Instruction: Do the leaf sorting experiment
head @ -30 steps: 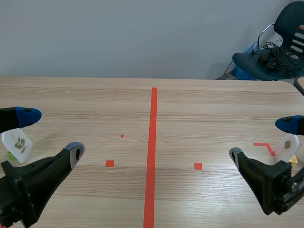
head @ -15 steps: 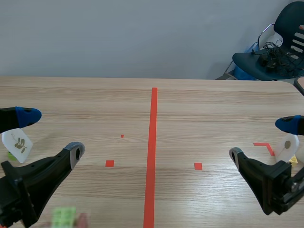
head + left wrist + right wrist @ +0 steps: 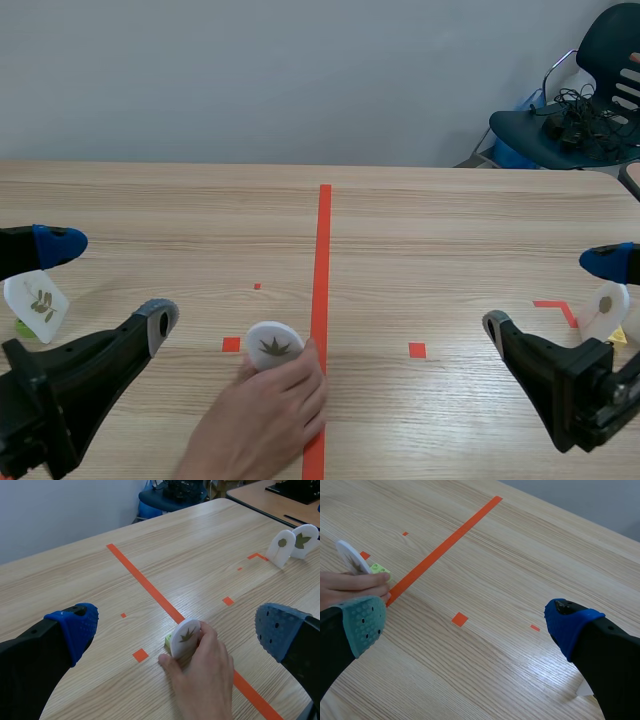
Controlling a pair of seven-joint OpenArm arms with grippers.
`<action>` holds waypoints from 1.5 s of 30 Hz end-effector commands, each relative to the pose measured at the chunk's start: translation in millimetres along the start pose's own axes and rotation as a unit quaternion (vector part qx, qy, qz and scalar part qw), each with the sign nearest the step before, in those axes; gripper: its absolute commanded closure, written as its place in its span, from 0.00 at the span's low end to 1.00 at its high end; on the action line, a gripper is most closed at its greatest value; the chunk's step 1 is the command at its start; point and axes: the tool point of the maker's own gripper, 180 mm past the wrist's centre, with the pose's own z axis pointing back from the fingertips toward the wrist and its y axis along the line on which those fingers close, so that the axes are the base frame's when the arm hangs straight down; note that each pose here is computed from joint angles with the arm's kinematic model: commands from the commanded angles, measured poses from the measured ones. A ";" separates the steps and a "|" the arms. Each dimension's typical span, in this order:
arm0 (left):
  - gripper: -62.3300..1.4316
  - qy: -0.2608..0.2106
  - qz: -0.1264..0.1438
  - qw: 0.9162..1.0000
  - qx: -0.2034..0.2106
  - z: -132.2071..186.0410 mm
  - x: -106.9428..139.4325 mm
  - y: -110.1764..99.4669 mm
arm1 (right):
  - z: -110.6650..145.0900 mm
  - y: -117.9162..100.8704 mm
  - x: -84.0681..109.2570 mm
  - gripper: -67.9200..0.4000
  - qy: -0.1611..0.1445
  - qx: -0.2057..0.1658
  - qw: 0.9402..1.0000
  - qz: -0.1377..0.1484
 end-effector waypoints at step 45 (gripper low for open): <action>0.00 -0.034 -0.007 0.999 0.004 -5.8 18.2 2.2 | -131.1 101.7 -32.8 0.00 -0.030 0.172 0.985 -0.015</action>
